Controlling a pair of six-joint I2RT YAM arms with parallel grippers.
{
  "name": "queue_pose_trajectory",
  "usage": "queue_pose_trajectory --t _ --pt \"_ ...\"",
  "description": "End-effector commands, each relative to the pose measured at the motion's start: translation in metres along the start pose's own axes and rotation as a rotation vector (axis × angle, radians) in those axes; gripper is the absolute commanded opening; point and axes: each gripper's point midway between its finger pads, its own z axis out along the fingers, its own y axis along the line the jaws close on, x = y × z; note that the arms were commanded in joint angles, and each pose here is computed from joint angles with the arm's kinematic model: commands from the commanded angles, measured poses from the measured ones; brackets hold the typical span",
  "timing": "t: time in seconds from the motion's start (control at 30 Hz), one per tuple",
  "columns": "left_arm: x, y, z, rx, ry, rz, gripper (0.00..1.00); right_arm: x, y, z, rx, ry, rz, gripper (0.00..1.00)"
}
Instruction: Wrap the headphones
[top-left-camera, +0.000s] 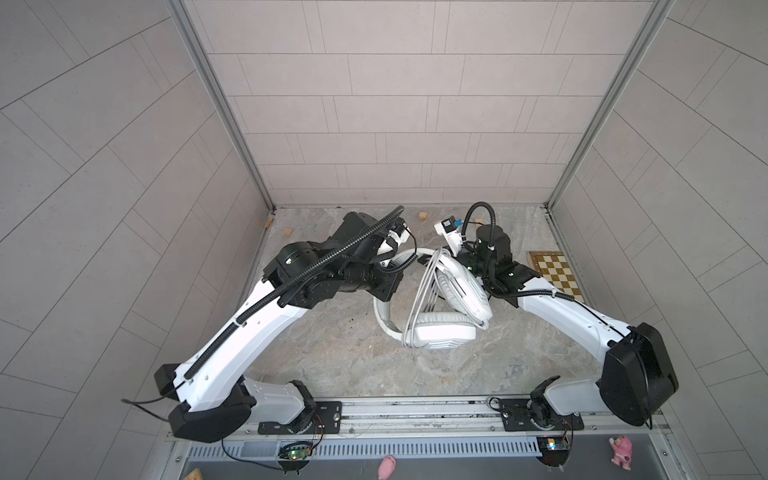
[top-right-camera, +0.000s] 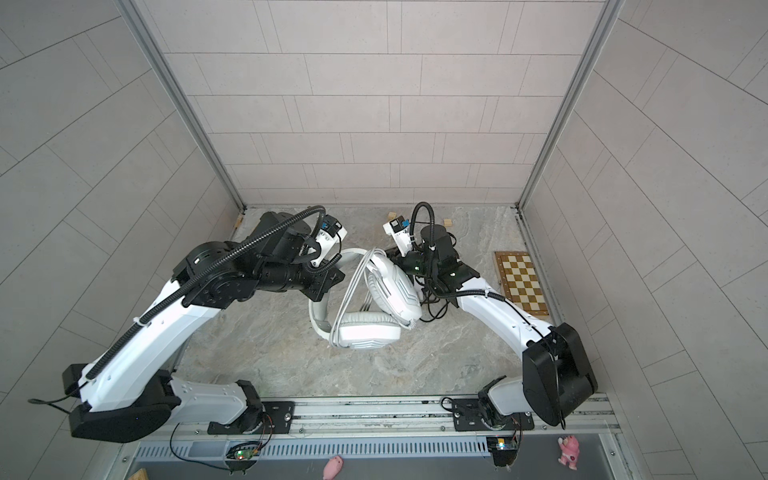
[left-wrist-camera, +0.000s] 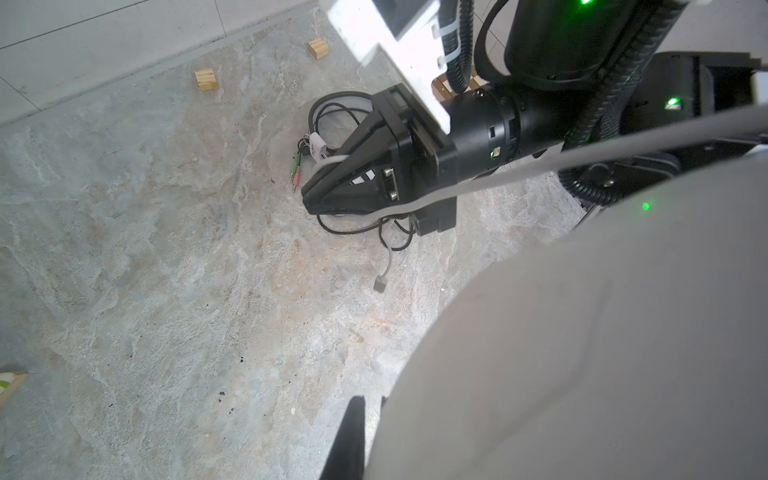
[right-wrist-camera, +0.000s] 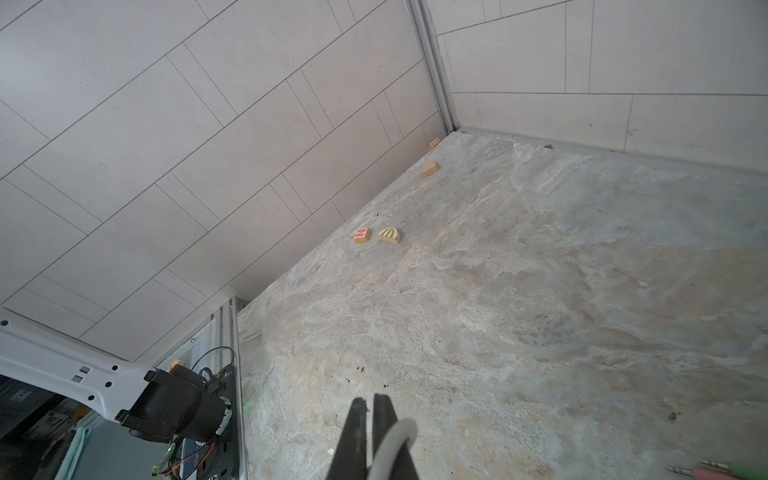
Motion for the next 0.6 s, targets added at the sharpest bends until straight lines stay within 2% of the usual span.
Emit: queue_pose_trajectory --t 0.0,0.37,0.57 --pt "-0.03 -0.018 -0.029 0.096 -0.123 -0.026 0.0 0.003 -0.011 0.005 0.025 -0.04 0.021 0.07" --pt "-0.053 -0.004 -0.049 0.099 -0.213 -0.095 0.0 0.028 -0.009 0.0 -0.02 -0.096 0.11 0.08" --pt "-0.054 0.014 -0.054 0.071 -0.235 -0.137 0.0 0.033 -0.02 -0.01 0.05 -0.076 0.119 0.05"
